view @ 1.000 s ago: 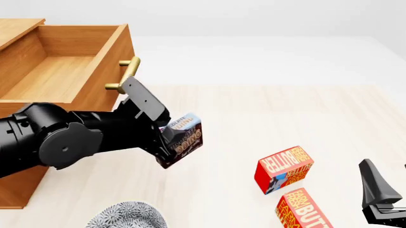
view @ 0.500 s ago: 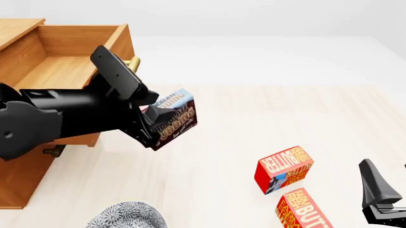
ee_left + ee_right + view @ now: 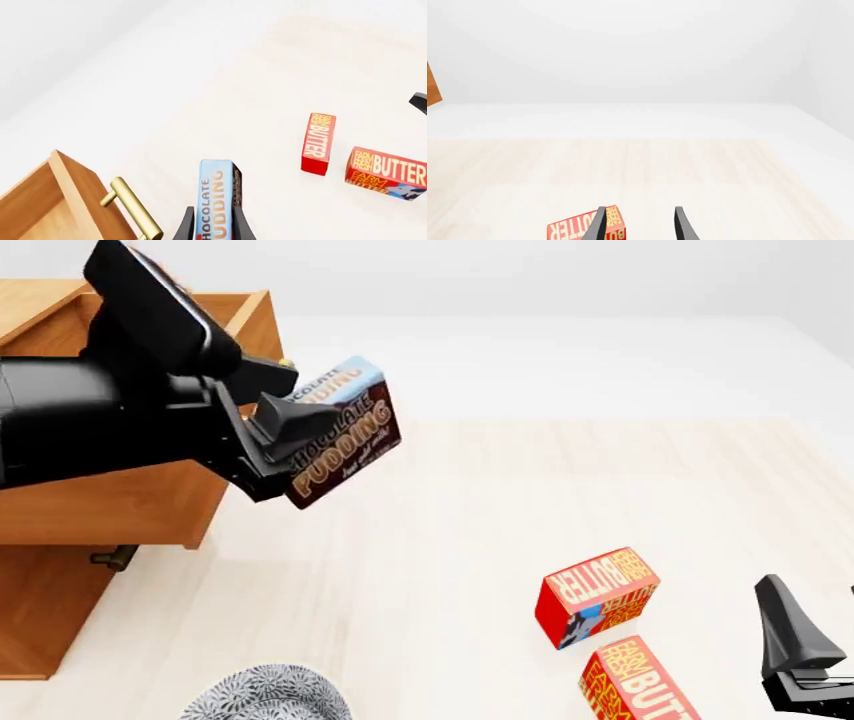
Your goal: Put the chocolate pudding in the top drawer of the cabinet and close it.
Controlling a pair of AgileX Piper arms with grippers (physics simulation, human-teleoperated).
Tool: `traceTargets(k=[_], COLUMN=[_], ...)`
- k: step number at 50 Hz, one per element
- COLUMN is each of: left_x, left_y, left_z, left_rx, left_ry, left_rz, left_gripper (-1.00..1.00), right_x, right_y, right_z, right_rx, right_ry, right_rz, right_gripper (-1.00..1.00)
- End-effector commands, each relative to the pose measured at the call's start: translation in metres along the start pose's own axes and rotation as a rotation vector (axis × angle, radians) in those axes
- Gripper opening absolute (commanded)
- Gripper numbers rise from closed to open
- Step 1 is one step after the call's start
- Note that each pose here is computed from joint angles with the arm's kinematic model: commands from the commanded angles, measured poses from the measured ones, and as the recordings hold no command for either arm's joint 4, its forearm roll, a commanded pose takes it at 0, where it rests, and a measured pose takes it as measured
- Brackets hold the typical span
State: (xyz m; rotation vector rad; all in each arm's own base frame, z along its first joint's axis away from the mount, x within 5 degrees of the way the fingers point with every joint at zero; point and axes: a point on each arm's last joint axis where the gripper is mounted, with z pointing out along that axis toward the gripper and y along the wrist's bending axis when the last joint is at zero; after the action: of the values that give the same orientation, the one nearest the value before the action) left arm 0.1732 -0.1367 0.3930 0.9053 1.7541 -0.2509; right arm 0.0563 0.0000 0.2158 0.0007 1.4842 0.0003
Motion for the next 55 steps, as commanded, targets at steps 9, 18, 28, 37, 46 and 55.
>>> traceTargets(k=[9, 18, 28, 37, 46, 55], left_x=[-0.026, -0.029, -0.033, -0.038, -0.038, -0.033], left_y=[0.013, 0.019, 0.028, 0.033, 0.039, 0.043], left_z=[-0.040, -0.050, -0.063, -0.075, -0.086, -0.088], left_rx=[-0.050, -0.082, -0.132, -0.159, -0.201, -0.233], left_ry=[-0.080, -0.085, -0.092, -0.106, -0.096, -0.086], left_rz=[0.032, 0.037, 0.041, 0.048, 0.059, 0.054], left_gripper=[-1.00, -1.00, -1.00, -1.00, -1.00, -1.00], right_x=[0.000, 0.000, 0.000, 0.000, 0.000, 0.000], right_y=[0.000, 0.000, 0.000, 0.000, 0.000, 0.000], right_z=[0.000, 0.000, 0.000, 0.000, 0.000, 0.000], right_rx=[0.000, 0.000, 0.000, 0.000, 0.000, 0.000], right_ry=[0.000, 0.000, 0.000, 0.000, 0.000, 0.000], right_rz=[0.000, 0.000, 0.000, 0.000, 0.000, 0.000], right_gripper=[1.00, 1.00, 1.00, 1.00, 1.00, 1.00])
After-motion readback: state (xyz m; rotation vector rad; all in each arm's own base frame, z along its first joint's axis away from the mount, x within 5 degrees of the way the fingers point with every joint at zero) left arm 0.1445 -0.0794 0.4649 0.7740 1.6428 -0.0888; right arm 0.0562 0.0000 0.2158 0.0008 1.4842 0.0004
